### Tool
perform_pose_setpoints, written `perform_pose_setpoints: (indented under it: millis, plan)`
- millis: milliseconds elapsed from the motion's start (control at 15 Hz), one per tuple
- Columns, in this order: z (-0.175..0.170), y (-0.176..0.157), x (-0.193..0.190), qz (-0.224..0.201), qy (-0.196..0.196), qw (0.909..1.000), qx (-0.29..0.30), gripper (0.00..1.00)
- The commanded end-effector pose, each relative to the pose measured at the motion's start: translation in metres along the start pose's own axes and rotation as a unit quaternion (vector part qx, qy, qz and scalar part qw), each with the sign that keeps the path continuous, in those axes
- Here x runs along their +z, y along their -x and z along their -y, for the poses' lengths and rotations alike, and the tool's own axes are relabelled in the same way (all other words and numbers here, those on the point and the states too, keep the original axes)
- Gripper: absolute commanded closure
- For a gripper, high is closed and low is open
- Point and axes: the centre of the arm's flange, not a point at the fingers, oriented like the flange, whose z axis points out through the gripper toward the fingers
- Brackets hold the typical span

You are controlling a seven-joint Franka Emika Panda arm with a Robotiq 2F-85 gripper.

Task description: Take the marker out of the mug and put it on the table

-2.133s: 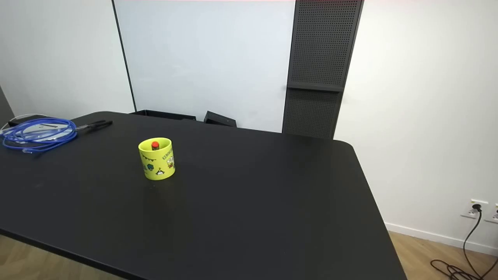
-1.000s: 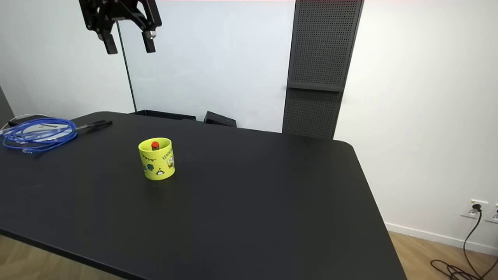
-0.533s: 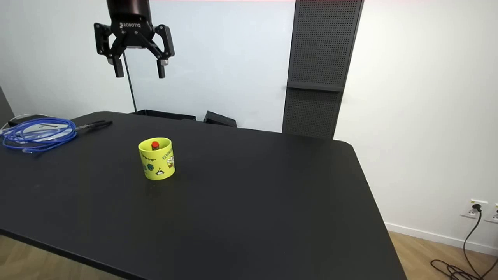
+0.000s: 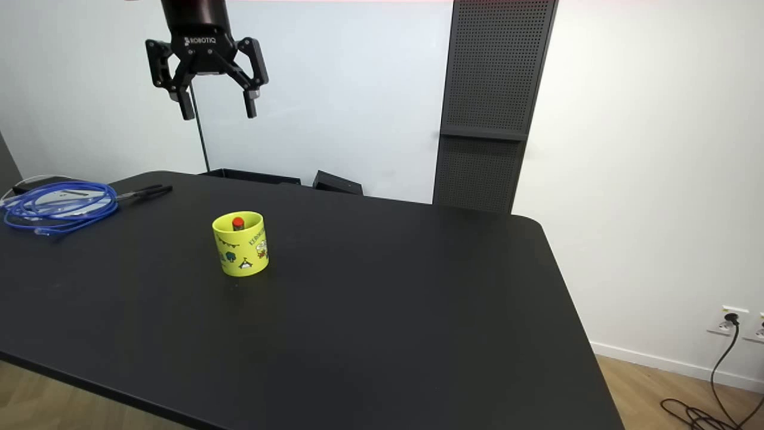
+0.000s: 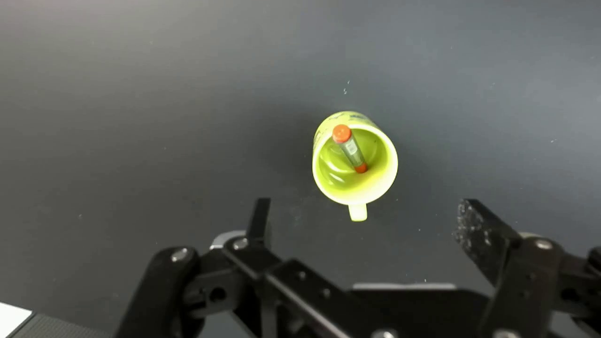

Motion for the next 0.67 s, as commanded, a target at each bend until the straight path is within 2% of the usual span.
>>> perform_pose_setpoints:
  millis: [0,200,600]
  plan:
    - [0.015,-0.002,0.008,-0.062,0.035,0.9974,-0.015,0.0]
    - [0.024,-0.004,0.025,-0.106,0.042,0.9924,-0.045,0.0]
    - [0.018,0.006,0.065,-0.106,0.028,0.9928,-0.048,0.0]
